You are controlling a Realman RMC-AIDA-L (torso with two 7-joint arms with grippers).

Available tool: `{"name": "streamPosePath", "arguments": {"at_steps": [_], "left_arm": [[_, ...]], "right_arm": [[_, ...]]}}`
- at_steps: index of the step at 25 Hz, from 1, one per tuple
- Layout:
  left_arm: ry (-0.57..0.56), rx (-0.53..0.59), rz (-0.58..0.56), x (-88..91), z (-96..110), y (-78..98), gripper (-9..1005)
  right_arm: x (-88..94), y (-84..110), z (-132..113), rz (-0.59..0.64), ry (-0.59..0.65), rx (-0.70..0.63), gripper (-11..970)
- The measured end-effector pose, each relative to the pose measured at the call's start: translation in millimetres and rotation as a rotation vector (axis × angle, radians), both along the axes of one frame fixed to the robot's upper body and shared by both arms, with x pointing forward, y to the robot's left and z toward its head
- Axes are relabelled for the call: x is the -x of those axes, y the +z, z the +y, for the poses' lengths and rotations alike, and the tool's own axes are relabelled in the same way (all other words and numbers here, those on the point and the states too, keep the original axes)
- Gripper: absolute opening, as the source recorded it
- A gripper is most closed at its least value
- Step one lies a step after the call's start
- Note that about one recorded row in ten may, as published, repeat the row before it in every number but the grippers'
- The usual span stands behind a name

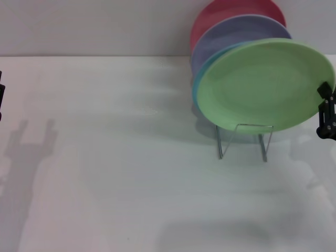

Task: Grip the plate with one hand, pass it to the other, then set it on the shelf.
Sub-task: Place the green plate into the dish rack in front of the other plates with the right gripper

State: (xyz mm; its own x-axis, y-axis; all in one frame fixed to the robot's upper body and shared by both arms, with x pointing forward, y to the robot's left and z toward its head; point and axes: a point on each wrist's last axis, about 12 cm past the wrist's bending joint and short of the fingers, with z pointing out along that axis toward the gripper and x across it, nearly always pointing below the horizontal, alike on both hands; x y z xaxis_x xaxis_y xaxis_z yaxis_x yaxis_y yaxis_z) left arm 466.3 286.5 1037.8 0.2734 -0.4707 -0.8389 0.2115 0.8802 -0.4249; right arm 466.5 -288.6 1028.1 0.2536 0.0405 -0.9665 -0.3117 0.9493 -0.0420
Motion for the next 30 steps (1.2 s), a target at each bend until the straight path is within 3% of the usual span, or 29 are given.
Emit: {"name": "streamPosePath", "arguments": {"at_steps": [16,30], "left_arm": [[-0.004,-0.001,-0.003,-1.8,-0.7,0.9,753],[-0.001,-0.004,-0.002,-1.1,1.2,0.8,763]], "right_arm": [[1.4,-3.5,1.3,0.024,0.004,0.006,25],[2.5,-3.5,3.7,0.025,0.019,-0.004,185]]}}
